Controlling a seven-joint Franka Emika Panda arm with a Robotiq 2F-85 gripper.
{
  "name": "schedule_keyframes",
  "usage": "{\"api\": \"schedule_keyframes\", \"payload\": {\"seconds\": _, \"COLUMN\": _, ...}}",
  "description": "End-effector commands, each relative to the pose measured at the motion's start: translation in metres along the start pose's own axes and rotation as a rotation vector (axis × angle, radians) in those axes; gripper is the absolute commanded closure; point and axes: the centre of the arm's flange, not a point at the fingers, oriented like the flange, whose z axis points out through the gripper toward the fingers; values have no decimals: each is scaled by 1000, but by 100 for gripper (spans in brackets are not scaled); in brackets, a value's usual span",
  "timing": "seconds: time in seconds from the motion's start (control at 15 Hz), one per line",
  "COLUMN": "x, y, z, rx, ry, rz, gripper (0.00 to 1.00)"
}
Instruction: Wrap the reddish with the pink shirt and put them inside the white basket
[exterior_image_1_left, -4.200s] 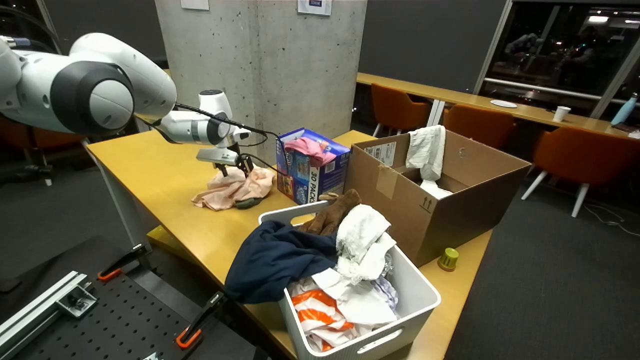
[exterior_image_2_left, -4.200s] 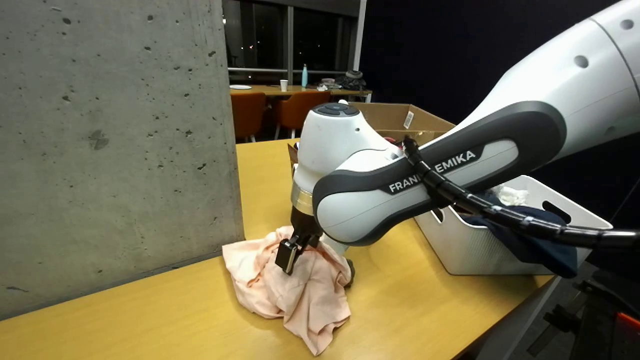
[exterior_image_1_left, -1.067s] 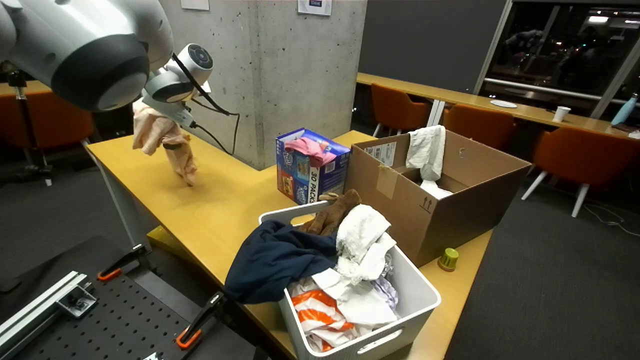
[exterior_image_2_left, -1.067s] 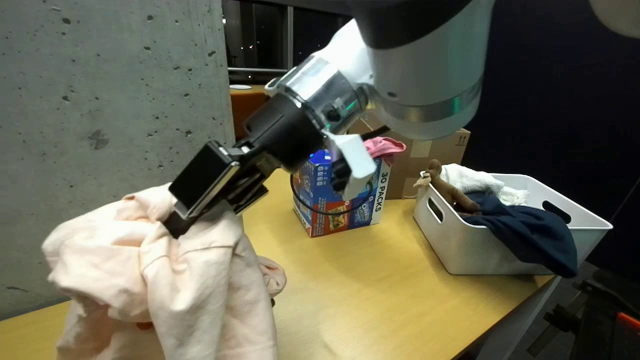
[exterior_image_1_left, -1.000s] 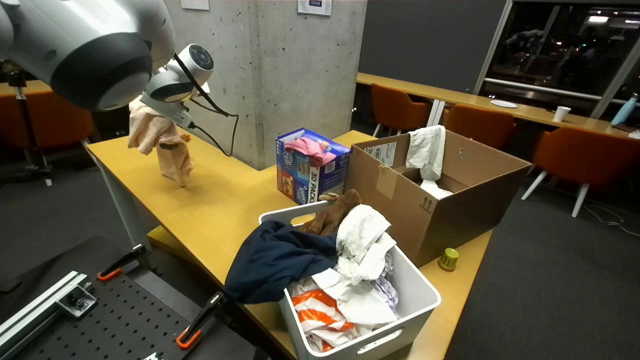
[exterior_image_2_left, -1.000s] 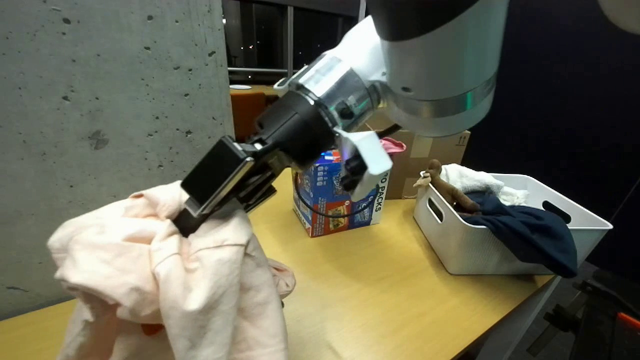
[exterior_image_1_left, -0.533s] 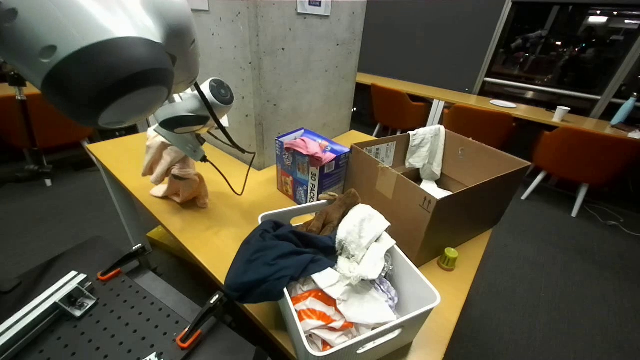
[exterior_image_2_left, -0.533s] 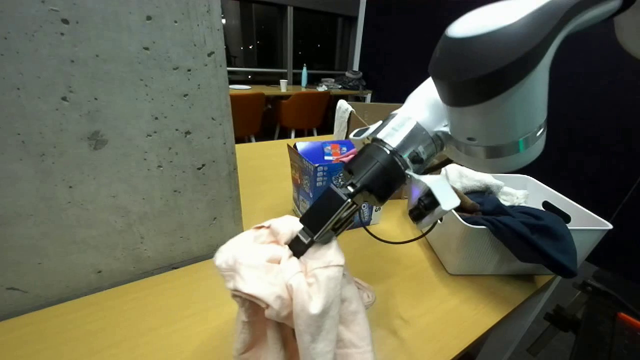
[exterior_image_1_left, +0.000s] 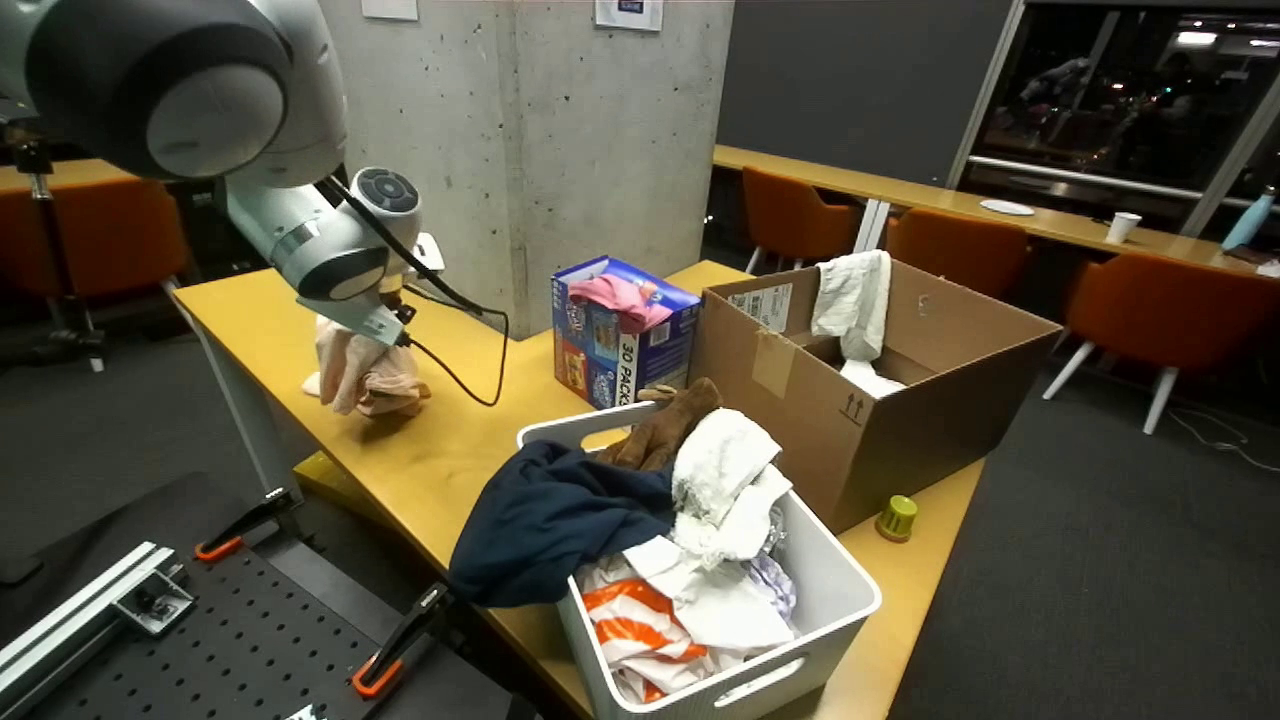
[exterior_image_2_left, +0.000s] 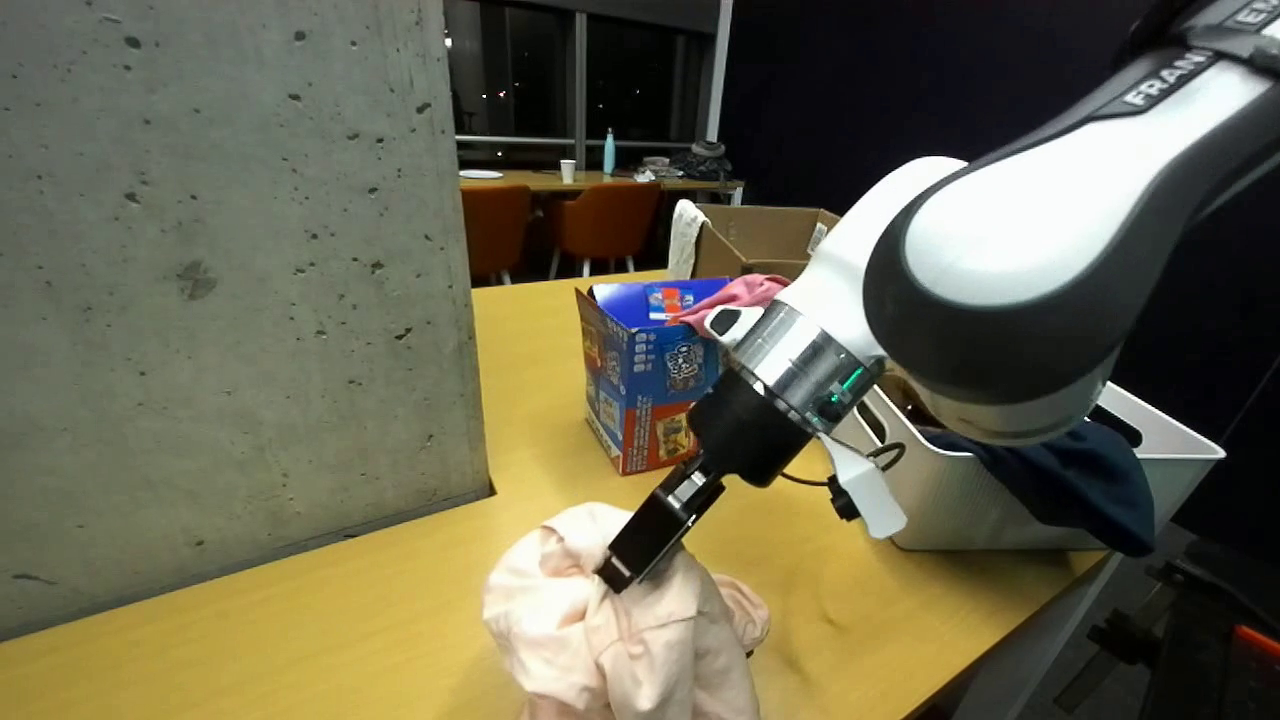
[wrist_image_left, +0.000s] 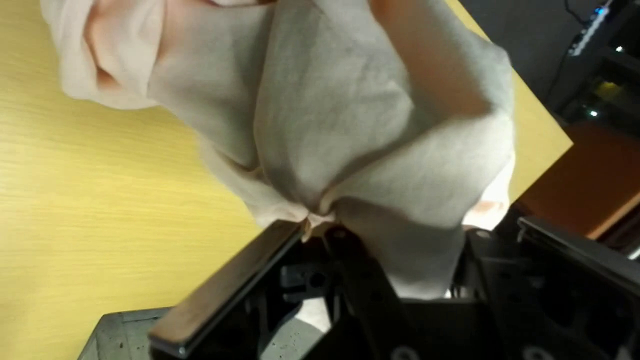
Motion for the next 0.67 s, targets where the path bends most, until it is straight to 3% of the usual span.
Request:
{"api": "schedule_keyframes", "payload": {"seconds": 0.0, "x": 8, "y": -25, "z": 6, "rx": -179, "ry": -22, "rz": -56, "gripper": 94}}
{"api": "schedule_keyframes", "payload": {"seconds": 0.6, "x": 35, "y": -8, "z": 46, "rx": -445, "ry": 34, "rz": -124, "gripper": 94}}
